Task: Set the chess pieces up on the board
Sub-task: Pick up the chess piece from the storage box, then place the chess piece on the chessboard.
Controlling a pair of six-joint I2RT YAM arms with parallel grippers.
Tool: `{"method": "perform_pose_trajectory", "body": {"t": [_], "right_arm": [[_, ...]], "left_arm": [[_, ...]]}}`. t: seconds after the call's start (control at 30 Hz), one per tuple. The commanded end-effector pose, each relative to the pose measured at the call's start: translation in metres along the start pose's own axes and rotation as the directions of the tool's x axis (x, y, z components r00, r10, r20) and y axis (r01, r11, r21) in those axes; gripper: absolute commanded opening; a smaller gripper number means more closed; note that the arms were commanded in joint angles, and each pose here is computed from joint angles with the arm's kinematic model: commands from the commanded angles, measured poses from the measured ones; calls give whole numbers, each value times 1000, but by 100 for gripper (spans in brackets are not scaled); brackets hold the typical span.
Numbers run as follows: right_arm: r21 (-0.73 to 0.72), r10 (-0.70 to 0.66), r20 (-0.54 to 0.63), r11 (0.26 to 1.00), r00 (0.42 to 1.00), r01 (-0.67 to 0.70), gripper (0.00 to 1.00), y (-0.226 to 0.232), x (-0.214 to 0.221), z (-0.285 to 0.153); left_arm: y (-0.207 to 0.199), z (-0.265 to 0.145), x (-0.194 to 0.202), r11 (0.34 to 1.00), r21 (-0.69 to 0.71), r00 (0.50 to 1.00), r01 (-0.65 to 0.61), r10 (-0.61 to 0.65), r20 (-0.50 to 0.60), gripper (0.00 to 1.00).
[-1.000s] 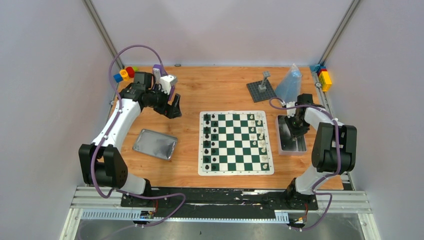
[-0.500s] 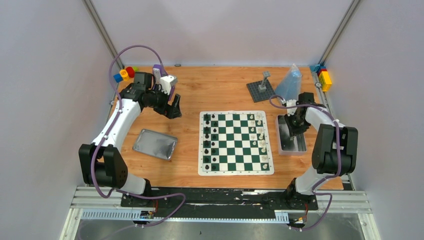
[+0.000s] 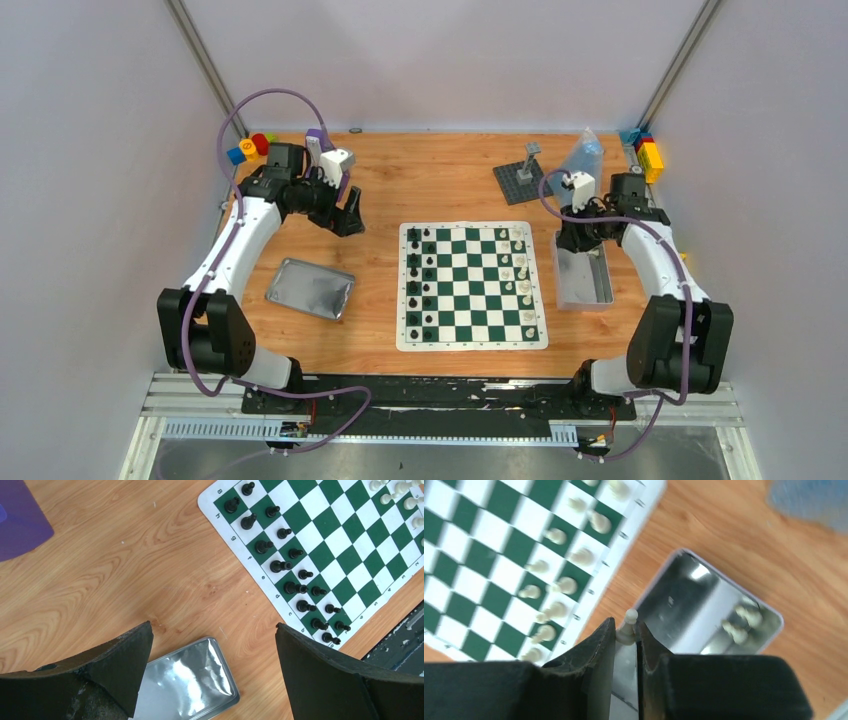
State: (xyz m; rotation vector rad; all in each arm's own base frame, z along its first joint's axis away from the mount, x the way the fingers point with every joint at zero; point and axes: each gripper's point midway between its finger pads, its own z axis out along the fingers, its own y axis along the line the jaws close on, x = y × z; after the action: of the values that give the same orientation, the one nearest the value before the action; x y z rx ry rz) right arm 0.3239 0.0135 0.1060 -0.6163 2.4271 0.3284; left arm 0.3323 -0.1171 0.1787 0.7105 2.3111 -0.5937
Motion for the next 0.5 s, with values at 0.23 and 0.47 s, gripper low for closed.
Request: {"method": "perform_pose_trajectory", "body": {"t": [0.23,0.47], "right_arm": [[-297,-360,494,786,792,542,0,155,-70,12],[-282,-382,610,714,694,641,2,196,-50,35]], "left_arm": [[-6,-17,-37,992,14,986,-123,121,112,100],[-2,-13,-37,990,9,984,-139,137,111,100]]}}
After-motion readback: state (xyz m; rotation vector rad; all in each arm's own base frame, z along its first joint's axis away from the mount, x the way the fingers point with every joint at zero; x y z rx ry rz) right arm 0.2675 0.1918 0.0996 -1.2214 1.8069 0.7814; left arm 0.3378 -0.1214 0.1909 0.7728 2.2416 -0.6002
